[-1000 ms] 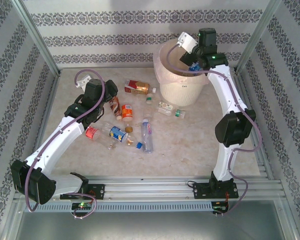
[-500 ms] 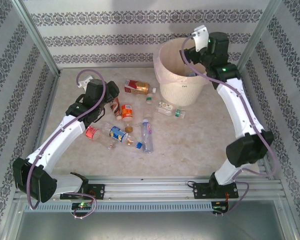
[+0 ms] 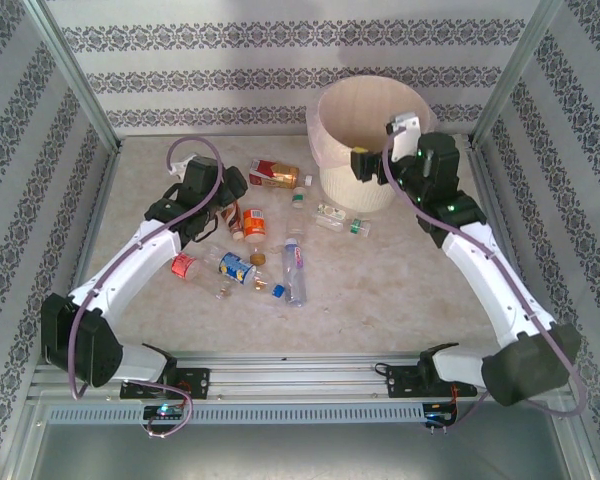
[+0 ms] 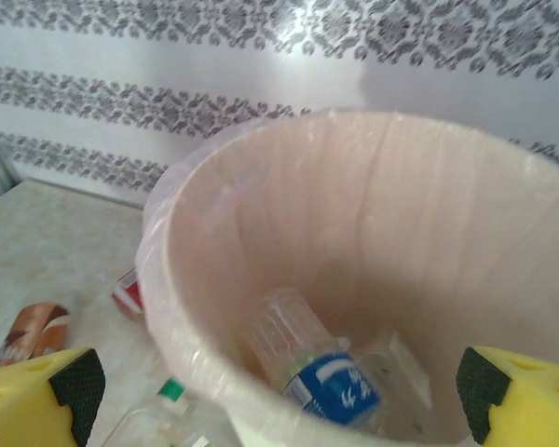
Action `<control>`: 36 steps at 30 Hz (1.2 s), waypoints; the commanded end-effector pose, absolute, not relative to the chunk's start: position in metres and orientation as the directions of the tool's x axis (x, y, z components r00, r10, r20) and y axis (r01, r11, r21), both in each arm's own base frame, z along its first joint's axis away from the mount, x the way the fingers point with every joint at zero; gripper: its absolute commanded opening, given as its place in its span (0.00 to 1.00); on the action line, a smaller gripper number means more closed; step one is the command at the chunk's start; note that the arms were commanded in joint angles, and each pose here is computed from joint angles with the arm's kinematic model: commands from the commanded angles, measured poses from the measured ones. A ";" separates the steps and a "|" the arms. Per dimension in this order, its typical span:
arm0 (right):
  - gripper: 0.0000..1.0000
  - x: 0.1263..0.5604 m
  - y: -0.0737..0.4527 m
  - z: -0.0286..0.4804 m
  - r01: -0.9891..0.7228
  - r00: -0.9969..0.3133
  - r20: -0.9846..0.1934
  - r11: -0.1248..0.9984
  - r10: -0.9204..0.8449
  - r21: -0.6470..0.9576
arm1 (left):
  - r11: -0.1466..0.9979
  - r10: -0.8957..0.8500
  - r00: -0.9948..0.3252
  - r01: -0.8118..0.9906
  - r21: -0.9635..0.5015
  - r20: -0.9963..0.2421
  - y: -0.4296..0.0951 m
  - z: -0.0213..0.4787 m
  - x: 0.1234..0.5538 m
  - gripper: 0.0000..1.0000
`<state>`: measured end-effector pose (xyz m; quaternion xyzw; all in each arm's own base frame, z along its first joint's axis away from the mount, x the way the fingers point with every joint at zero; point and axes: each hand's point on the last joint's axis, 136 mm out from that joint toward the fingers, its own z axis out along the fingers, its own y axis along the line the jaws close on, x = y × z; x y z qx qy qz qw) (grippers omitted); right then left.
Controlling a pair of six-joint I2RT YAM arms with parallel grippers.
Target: Put the plastic bottles in the bin
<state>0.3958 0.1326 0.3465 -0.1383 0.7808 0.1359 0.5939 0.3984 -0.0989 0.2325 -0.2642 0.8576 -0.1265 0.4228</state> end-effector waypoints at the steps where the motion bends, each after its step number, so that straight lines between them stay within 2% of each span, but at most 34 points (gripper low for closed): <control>1: 0.98 0.375 0.148 0.353 -0.462 -0.211 -0.978 0.881 0.003 0.102 | 0.812 -0.583 -0.493 -0.351 -0.466 -0.645 -0.098 0.239 0.405 1.00; 7: 0.98 0.349 0.165 0.306 -0.532 -0.325 -0.945 0.818 0.041 0.219 | 0.810 -0.586 -0.511 -0.344 -0.475 -0.629 -0.105 0.234 0.411 1.00; 12: 0.98 0.346 0.167 0.256 -0.468 -0.442 -0.892 0.823 0.096 0.321 | 0.808 -0.587 -0.529 -0.344 -0.477 -0.613 -0.109 0.228 0.413 1.00; 16: 0.98 0.349 0.164 0.224 -0.415 -0.468 -0.871 0.833 0.149 0.366 | 0.806 -0.590 -0.531 -0.348 -0.478 -0.608 -0.110 0.226 0.413 1.00; 23: 0.98 0.361 0.156 0.180 -0.348 -0.491 -0.861 0.877 0.131 0.332 | 0.807 -0.589 -0.532 -0.354 -0.473 -0.608 -0.108 0.225 0.413 1.00; 36: 0.98 0.381 0.150 0.119 -0.340 -0.588 -0.809 0.899 0.025 0.276 | 0.808 -0.589 -0.528 -0.376 -0.453 -0.612 -0.102 0.220 0.411 1.00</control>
